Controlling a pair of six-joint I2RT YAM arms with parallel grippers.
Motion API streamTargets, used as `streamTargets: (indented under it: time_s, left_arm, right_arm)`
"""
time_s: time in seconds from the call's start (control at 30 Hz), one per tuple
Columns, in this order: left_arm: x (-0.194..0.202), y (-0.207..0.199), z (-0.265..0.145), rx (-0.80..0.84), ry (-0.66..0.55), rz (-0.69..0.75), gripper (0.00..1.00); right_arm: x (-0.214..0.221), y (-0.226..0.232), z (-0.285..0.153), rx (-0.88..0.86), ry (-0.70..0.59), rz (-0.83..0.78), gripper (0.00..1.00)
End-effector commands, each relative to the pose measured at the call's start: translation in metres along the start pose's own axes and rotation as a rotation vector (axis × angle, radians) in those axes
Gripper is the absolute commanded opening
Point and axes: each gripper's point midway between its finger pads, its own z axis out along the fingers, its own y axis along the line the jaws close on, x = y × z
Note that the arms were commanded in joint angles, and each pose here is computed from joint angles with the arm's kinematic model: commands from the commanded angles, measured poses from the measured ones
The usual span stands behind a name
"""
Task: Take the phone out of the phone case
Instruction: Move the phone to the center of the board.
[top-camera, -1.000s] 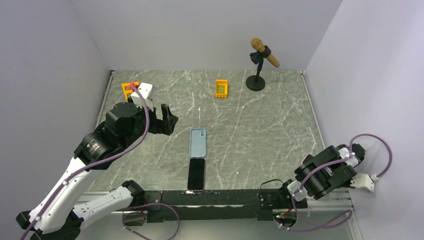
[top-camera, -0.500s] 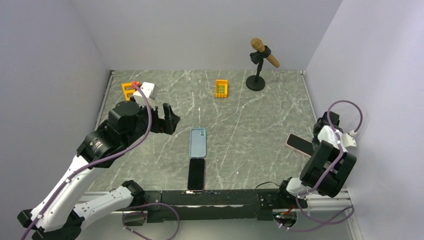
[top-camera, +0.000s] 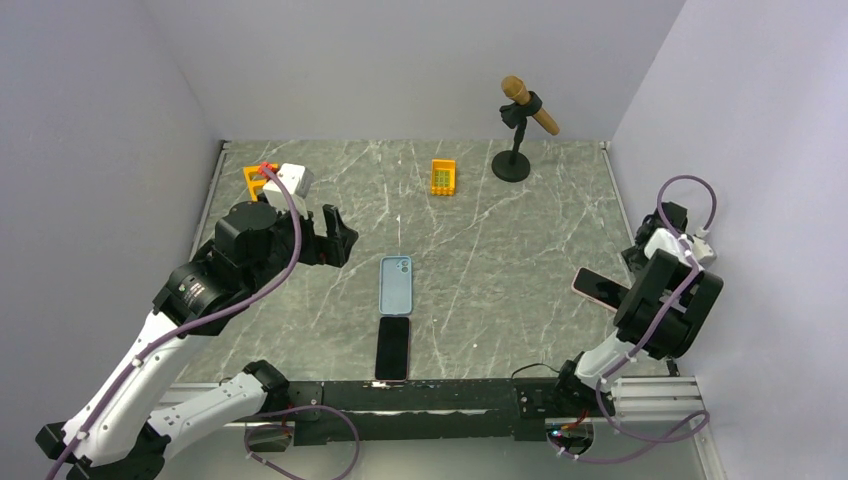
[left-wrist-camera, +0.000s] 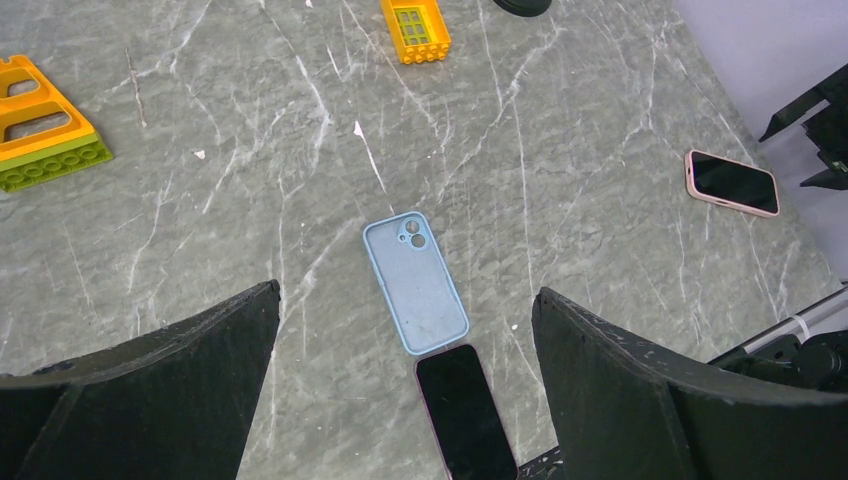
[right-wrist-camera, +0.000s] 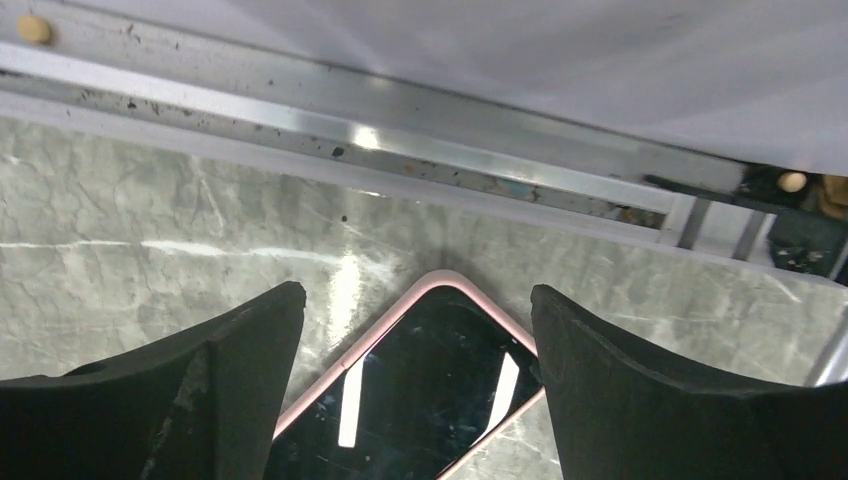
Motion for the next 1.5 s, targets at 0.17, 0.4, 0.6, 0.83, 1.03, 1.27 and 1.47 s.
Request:
streamTargets:
  time_s: [0.17, 0.4, 0.6, 0.83, 1.03, 1.27, 1.47]
  left_arm:
    - [-0.018, -0.005, -0.007, 0.029, -0.066, -0.003, 0.99]
    - [-0.017, -0.003, -0.007, 0.023, -0.065, 0.002, 0.99]
    - [-0.018, -0.005, -0.006, 0.026, -0.064, 0.003, 0.99]
    - [-0.020, -0.007, -0.002, 0.031, -0.056, -0.002, 0.99]
    - [-0.018, -0.007, -0.005, 0.030, -0.043, -0.008, 0.99]
    - [-0.018, -0.008, -0.007, 0.035, -0.023, -0.031, 0.99]
    - [-0.010, -0.014, -0.008, 0.087, 0.032, -0.083, 1.00]
  right_arm:
    - [0.027, 0.013, 0.012, -0.075, 0.085, 0.019, 0.88]
    - [0.061, -0.001, 0.008, -0.075, 0.155, 0.018, 0.87]
    - [0.103, 0.027, -0.033, -0.227, 0.287, 0.028, 0.88]
    - [0.191, 0.070, -0.126, -0.470, 0.462, -0.146, 0.88]
    - [0.205, 0.086, -0.177, -0.701, 0.493, -0.409, 0.93]
    - [0.189, 0.139, -0.188, -0.940, 0.338, -0.881, 1.00]
    - [0.201, 0.168, -0.168, -0.876, 0.320, -1.203, 0.99]
